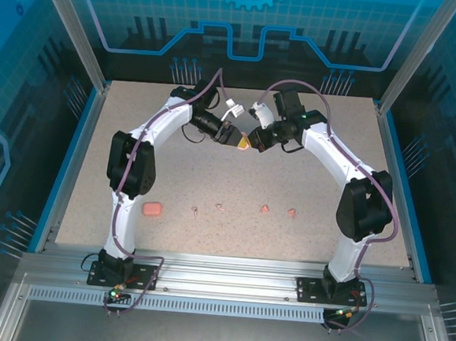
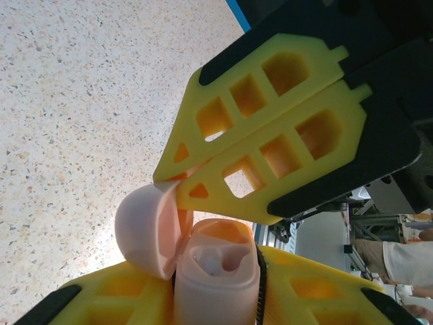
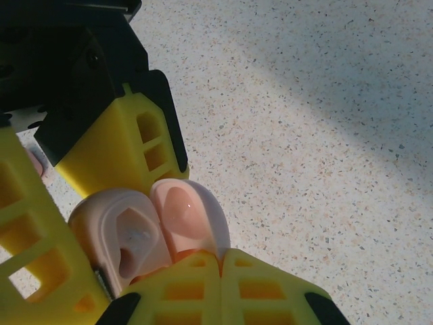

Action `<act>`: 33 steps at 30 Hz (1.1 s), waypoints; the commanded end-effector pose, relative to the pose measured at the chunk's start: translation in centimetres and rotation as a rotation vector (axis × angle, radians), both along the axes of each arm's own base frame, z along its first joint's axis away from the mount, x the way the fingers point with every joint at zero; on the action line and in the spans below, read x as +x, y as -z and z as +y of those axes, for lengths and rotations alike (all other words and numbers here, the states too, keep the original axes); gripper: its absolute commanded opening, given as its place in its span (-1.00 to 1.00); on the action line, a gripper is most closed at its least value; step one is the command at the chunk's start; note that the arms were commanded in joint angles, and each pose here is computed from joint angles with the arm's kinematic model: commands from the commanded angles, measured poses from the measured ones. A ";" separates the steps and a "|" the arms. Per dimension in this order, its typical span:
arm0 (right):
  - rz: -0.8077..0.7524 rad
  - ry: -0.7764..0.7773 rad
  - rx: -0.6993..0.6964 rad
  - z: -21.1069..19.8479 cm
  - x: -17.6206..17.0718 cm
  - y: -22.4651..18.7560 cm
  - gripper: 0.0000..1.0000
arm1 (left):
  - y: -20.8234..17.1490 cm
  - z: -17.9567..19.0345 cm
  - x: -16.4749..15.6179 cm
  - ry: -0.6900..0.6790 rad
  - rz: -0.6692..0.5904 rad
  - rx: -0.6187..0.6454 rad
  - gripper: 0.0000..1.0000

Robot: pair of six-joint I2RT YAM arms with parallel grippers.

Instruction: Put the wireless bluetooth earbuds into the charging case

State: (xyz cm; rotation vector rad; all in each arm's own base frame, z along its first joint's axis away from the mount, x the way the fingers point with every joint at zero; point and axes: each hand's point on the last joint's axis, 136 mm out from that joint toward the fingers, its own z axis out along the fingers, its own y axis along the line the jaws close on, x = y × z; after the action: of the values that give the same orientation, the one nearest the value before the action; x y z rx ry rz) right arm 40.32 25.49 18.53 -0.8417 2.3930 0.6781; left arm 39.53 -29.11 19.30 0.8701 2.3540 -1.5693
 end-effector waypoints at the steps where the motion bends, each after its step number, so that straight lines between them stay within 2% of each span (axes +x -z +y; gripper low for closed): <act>1: -0.012 -0.026 0.009 0.6 -0.5 -1.1 -1.00 | -0.6 -0.5 0.2 0.015 -0.008 -0.033 -0.37; 8: -0.018 -0.022 0.008 0.6 -0.2 -1.2 -1.00 | -0.5 -0.5 -0.1 0.023 0.006 -0.038 -0.56; 15: -0.015 0.008 0.020 0.5 0.2 -1.7 -1.00 | -0.3 -0.5 -0.2 0.025 0.004 -0.034 -0.99; 17: -0.015 0.015 0.028 0.3 0.2 -1.9 -1.00 | -0.3 -0.5 -0.2 0.024 0.001 -0.032 -1.00; 21: -0.021 0.028 0.043 0.2 0.4 -2.6 -0.88 | -0.2 -0.4 0.0 0.019 -0.002 -0.029 -1.00; 29: -0.031 0.082 0.102 -1.0 0.5 -5.0 -0.34 | 0.7 -0.1 0.6 -0.012 -0.029 0.010 -1.00; 33: -0.041 0.123 0.140 -2.0 0.5 -6.7 -0.13 | 1.3 0.1 1.1 -0.037 -0.047 0.029 -1.00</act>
State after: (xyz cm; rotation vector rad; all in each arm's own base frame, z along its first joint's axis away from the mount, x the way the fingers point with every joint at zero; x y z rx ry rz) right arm 40.84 23.98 20.87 -0.6885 2.4017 0.7141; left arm 40.32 -29.13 18.27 0.8649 2.3533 -1.5229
